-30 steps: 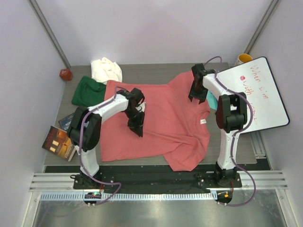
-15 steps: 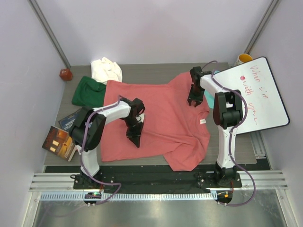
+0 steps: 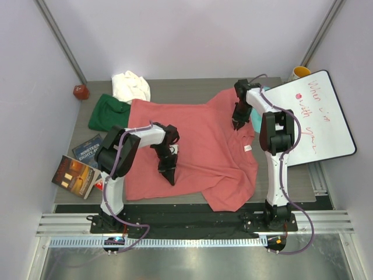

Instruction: Fold and stack the t-shirts

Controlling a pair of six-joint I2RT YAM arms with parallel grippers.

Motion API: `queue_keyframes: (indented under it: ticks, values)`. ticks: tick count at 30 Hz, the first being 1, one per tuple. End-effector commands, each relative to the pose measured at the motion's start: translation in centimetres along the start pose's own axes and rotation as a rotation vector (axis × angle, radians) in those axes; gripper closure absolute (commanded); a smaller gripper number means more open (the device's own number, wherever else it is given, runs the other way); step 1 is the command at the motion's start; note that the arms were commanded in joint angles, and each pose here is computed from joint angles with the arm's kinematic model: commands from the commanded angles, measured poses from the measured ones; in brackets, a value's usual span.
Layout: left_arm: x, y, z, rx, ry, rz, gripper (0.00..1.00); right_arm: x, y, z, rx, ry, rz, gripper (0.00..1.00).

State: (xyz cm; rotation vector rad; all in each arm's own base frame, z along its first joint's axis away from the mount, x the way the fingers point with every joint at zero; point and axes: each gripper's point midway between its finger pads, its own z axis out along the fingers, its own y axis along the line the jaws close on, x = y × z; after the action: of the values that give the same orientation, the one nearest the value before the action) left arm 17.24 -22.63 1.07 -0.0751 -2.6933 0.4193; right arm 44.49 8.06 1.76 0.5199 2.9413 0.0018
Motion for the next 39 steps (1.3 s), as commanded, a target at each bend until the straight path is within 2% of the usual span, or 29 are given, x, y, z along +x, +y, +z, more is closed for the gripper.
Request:
queue_keyframes:
  ticks: [1, 12, 21, 24, 25, 27, 28, 29, 31, 34, 37, 39]
  values:
    - [-1.6, 2.6, 1.4, -0.118, -0.079, 0.03, 1.0, -1.5, -1.0, 3.4, 0.033, 0.01, 0.026, 0.86]
    - [-0.5, 3.0, -1.7, -0.183, -0.068, 0.046, 1.0, -4.5, -0.2, 3.4, -0.018, -0.018, 0.022, 0.86]
    - [0.0, 3.6, -2.1, -0.216, -0.064, 0.039, 1.0, -6.0, 0.2, 3.3, -0.051, -0.045, 0.034, 0.85]
    - [-0.1, 3.2, -2.7, -0.202, -0.084, 0.047, 0.99, -6.1, 0.6, 2.8, -0.09, -0.039, 0.029, 0.8]
    - [-0.3, 2.9, -2.9, -0.195, -0.096, 0.047, 0.92, -6.3, 0.8, 2.3, -0.099, -0.048, 0.025, 0.78]
    - [-0.5, 2.5, -3.3, -0.186, -0.112, 0.048, 0.87, -6.4, 0.9, 1.4, -0.108, -0.06, 0.024, 0.73]
    - [-0.7, 2.1, -3.7, -0.177, -0.127, 0.05, 0.85, -6.5, 0.9, 1.0, -0.112, -0.068, 0.024, 0.67]
    - [-0.9, 1.8, -4.0, -0.17, -0.14, 0.049, 0.78, -6.9, 0.9, -0.3, -0.121, -0.092, 0.027, 0.64]
    - [-1.5, 1.0, -5.1, -0.159, -0.174, 0.058, 0.77, -7.2, 0.9, -1.8, -0.129, -0.116, 0.029, 0.61]
    - [-2.7, -0.5, -7.4, -0.147, -0.245, 0.072, 0.66, -7.9, 1.1, -5.6, -0.157, -0.185, 0.031, 0.57]
    - [-4.7, -1.6, -10.5, -0.148, -0.35, 0.074, 0.66, -8.8, 1.3, -9.7, -0.203, -0.263, 0.045, 0.55]
    - [-6.5, -1.4, -12.6, -0.161, -0.424, 0.019, 0.66, -9.6, 1.4, -12.4, -0.238, -0.328, 0.057, 0.55]
